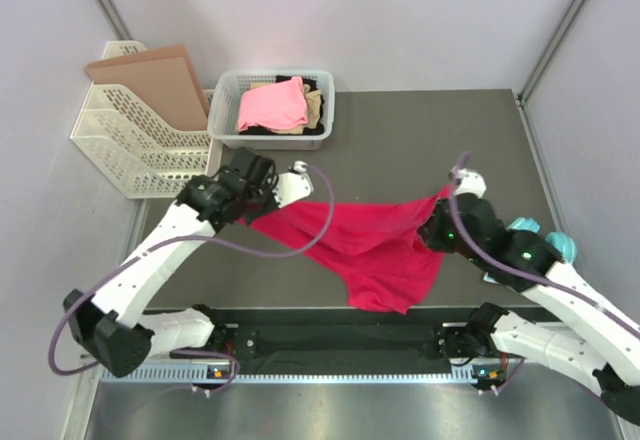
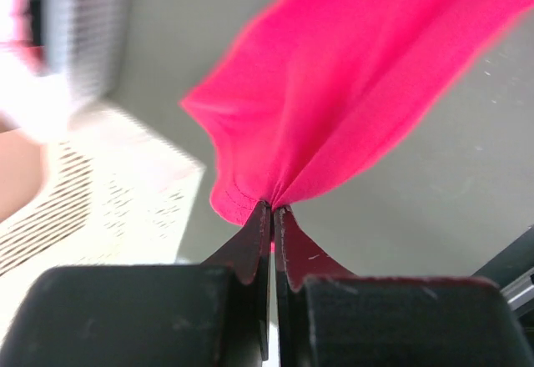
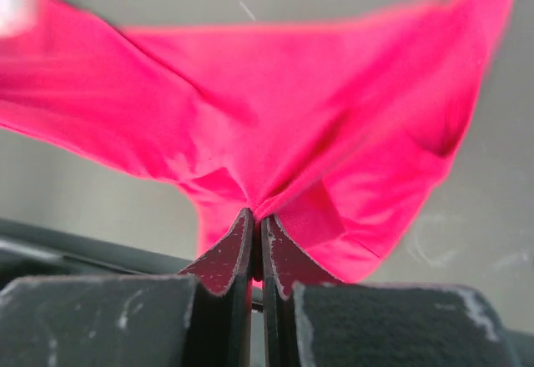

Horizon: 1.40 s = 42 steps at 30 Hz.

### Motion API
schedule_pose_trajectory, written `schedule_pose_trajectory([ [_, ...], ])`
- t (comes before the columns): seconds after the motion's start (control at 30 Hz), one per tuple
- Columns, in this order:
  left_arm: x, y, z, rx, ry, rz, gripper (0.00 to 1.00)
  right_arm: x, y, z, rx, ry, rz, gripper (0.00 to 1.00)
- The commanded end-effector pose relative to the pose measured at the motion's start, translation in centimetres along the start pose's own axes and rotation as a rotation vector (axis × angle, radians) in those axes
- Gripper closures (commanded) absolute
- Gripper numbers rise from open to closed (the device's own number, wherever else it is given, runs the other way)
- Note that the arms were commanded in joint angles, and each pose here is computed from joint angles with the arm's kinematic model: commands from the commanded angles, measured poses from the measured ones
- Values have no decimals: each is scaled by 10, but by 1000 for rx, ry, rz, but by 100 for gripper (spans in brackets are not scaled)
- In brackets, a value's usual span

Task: Fold and stack the t-shirts
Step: Flatten out the tshirt

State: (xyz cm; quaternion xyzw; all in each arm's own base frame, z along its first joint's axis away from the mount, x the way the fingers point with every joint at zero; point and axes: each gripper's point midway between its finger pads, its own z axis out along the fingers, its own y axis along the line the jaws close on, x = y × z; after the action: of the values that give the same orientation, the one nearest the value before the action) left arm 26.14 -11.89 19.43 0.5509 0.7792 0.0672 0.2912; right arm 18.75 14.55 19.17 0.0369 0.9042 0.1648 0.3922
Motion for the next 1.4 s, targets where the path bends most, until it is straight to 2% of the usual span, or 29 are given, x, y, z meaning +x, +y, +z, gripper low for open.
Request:
schedule_pose_trajectory([
  [0.0, -3, 24, -71, -113, -57, -36, 100, -56, 9, -76, -145, -202, -1, 100],
  [0.07, -1, 34, -95, -166, -69, -48, 100, -73, 10, -108, -215, -285, -15, 100],
  [0.13, -11, 51, -128, -244, -132, -66, 100, -96, 12, -145, -282, -380, -37, 100],
  [0.27, -34, 66, -197, -331, -343, -101, 100, -129, 18, -207, -404, -535, -67, 100],
  [0.3, -40, 77, -233, -387, -414, -118, 100, -139, 24, -232, -470, -583, -73, 100],
  [0.37, -37, 77, -250, -373, -393, -129, 100, -149, 25, -253, -494, -635, -98, 100],
  [0.4, -40, 85, -291, -431, -477, -142, 100, -153, 32, -273, -547, -653, -116, 100],
  [0.53, -31, 86, -323, -473, -507, -158, 99, -160, 47, -315, -616, -711, -192, 100],
  [0.57, -22, 81, -333, -500, -520, -147, 98, -163, 46, -323, -579, -744, -194, 100],
  [0.6, -22, 78, -324, -480, -507, -137, 98, -163, 50, -337, -597, -763, -214, 100],
  [0.7, -14, 70, -312, -460, -481, -129, 98, -168, 51, -343, -550, -774, -220, 100],
  [0.87, -22, 55, -290, -348, -490, -113, 98, -175, 40, -310, -439, -722, -165, 100],
  [0.97, -21, 51, -259, -305, -434, -90, 98, -177, 32, -270, -351, -645, -136, 100],
  [1.0, -16, 46, -228, -263, -368, -79, 99, -179, 24, -244, -274, -599, -119, 100],
  [1.03, -11, 45, -220, -275, -357, -70, 99, -178, 22, -229, -244, -566, -118, 100],
  [1.07, -5, 48, -188, -278, -292, -49, 100, -177, 19, -213, -210, -532, -117, 100],
  [1.13, 4, 44, -160, -265, -236, -24, 100, -173, 10, -164, -114, -439, -114, 100],
  [1.17, 12, 39, -129, -240, -174, -3, 100, -169, 8, -139, -86, -403, -117, 100],
  [1.23, 19, 35, -95, -208, -111, 18, 100, -170, 1, -104, -19, -359, -117, 100],
  [1.27, 34, 22, -66, -160, -47, 42, 100, -170, -2, -85, 6, -352, -118, 100],
  [1.3, 31, 32, -52, -204, -46, 49, 100, -170, -6, -64, 47, -322, -118, 100],
  [1.37, 49, 28, -10, -168, 41, 90, 100, -173, -13, -34, 85, -301, -112, 100],
])
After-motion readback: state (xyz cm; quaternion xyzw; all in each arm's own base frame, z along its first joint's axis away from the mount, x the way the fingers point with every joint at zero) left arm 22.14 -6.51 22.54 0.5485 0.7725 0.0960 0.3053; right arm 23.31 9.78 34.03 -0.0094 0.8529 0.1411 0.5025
